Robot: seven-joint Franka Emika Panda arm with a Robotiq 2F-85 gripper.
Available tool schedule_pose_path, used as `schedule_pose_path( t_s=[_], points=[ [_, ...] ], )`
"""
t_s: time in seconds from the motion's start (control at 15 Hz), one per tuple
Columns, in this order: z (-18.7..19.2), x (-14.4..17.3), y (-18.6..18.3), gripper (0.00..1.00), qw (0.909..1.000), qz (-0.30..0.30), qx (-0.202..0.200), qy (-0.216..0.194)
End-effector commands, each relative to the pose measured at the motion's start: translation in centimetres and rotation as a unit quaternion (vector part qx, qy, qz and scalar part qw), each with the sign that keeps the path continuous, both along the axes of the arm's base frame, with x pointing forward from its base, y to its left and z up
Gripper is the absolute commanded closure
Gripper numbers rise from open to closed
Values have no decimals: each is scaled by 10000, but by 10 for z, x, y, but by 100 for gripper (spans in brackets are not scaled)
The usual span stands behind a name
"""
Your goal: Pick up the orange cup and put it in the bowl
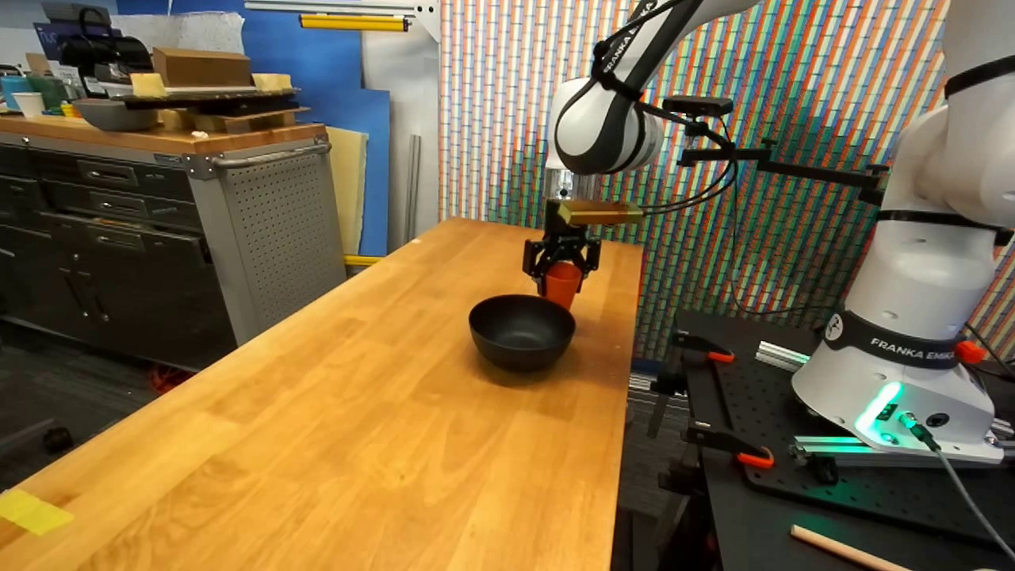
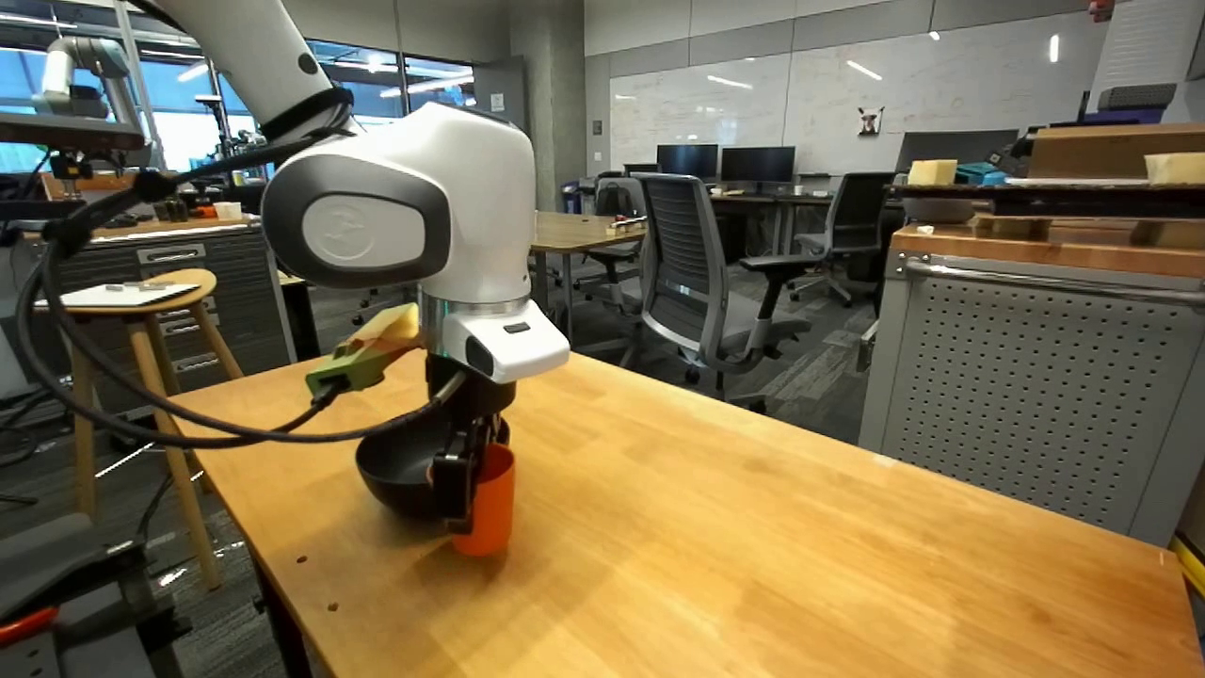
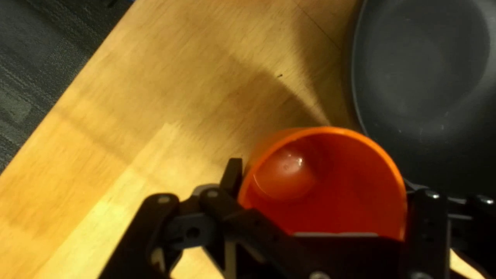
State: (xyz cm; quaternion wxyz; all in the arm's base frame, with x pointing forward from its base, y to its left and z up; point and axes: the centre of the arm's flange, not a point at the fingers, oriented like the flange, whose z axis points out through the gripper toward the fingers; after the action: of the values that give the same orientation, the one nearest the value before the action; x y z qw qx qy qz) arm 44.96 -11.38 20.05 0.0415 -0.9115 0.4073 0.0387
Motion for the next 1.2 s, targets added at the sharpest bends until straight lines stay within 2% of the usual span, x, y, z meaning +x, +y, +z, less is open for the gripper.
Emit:
schedule_pose_path(
  t_s=[0.0,0.13,0.33,0.6,1.0,1.13],
  points=[
    [54,7,23,48,9990,96,-343,-266],
    [70,17,39,48,9979,261,-505,-325],
    [83,28,67,48,9970,745,-194,-69],
    [81,49,94,48,9925,1185,36,311],
    [55,91,81,48,9841,1694,294,440],
    [40,106,69,48,9808,1806,516,523]
  ],
)
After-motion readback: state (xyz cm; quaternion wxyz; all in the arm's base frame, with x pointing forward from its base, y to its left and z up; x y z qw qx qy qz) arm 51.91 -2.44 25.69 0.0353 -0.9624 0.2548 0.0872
